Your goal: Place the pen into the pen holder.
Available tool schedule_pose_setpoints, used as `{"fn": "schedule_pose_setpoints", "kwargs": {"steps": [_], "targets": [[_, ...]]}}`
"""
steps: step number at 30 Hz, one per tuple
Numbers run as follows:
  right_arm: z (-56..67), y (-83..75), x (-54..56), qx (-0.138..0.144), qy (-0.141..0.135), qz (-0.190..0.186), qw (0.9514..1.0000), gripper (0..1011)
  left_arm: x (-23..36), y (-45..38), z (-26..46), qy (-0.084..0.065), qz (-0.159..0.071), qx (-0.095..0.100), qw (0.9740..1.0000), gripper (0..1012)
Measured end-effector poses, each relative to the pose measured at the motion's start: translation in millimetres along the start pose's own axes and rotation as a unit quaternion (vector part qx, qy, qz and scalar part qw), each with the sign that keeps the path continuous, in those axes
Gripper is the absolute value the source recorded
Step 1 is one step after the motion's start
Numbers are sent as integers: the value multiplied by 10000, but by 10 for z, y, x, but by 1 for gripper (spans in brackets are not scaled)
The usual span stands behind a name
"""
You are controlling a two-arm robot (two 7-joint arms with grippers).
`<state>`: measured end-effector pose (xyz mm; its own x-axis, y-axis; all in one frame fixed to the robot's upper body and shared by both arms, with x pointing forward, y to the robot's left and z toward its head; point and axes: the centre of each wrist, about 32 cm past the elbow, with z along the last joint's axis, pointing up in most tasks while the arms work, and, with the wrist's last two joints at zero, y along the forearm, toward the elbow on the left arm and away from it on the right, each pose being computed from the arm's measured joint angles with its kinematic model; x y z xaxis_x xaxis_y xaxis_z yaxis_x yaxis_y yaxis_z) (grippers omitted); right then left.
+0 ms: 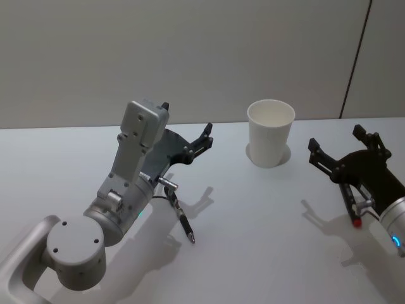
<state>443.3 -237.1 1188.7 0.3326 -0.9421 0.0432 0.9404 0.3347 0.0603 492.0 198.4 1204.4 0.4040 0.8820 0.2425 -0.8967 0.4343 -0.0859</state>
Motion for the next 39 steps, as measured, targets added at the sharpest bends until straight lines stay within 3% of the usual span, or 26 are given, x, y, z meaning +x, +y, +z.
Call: {"fn": "schedule_pose_setpoints", "kwargs": {"steps": [13, 26, 39], "targets": [[-9, 97, 43, -159, -73, -67, 9998, 1002, 0, 0, 0, 0, 0, 0, 10000, 1000], [49, 210, 149, -526, -385, -209, 9977, 1002, 0, 0, 0, 0, 0, 0, 10000, 1000], [355, 235, 388, -1264, -536, -328, 9900, 1002, 0, 0, 0, 0, 0, 0, 10000, 1000]]}}
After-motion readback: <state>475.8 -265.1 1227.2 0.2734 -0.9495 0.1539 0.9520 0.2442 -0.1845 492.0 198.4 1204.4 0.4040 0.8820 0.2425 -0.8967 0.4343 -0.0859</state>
